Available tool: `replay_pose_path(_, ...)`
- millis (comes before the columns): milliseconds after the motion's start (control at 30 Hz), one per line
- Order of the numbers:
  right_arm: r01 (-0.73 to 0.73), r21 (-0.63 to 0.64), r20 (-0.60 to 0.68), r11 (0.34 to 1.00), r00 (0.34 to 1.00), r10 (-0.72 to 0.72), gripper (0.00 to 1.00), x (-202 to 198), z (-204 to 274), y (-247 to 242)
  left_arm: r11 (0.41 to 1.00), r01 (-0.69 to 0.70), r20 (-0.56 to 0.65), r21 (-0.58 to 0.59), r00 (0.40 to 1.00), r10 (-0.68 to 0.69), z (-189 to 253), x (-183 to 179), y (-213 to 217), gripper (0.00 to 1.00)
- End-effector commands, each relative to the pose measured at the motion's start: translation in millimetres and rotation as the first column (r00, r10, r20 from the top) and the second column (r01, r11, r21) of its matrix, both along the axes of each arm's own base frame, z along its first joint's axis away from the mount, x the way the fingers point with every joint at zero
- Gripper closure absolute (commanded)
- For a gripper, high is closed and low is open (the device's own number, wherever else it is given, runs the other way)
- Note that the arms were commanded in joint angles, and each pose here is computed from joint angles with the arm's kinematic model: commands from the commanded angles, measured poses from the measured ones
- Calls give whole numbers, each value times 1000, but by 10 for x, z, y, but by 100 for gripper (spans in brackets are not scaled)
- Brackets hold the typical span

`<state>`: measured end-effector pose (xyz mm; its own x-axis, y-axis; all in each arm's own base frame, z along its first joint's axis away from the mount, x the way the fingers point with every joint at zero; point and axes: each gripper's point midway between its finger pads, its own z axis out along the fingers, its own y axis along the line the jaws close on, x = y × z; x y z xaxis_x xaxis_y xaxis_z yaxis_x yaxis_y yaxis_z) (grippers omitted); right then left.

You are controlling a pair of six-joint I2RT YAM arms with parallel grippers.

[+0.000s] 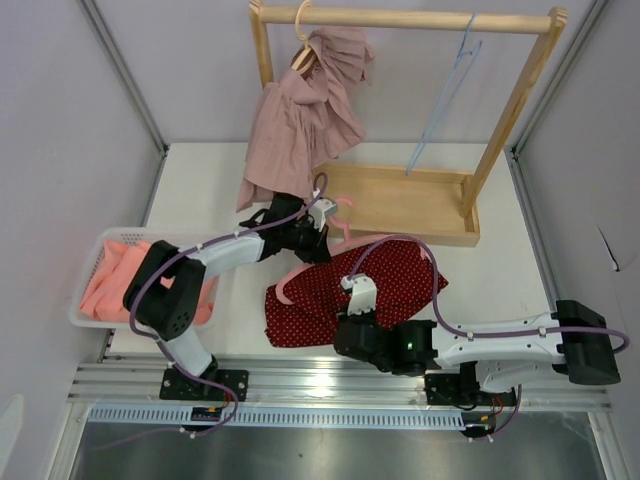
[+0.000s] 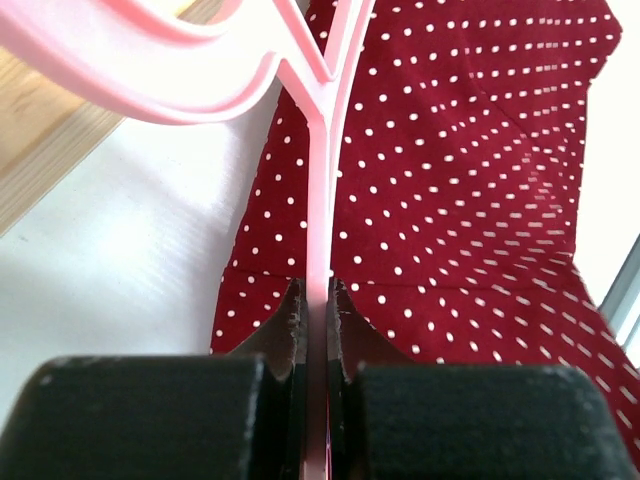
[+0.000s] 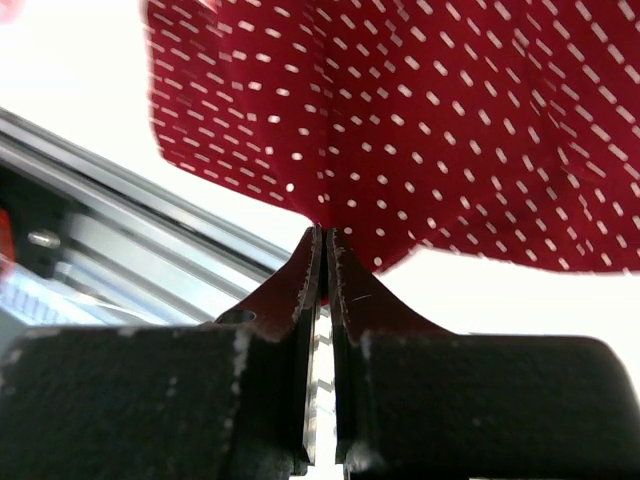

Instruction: Place the skirt on the hanger

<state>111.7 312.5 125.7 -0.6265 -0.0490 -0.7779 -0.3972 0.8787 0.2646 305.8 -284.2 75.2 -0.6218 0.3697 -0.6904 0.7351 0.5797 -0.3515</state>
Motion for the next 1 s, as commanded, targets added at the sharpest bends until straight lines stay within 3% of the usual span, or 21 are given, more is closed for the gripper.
replay_pose_path(0,55,26,-14,998,998,-54,94,-23,-70,-175,999,-35,99,2,994,34,325,150,102,100)
replay_pose_path(333,-46,38,-34,998,998,48,90,-174,-237,81,999,-32,93,-15,995,33,411,61,110,100)
replay_pose_path(567,-98,-11,-53,995,994,97,88,-241,-413,201,995,-64,154,-77,985,75,918,-10,148,100)
replay_pose_path(833,-100,-22,-69,995,993,99,89,-268,-514,101,993,-75,182,-94,979,91,1155,-160,154,100)
replay_pose_path(967,-106,-5,-91,994,990,105,89,-350,-593,2,988,-56,233,-147,968,90,1511,-251,122,100)
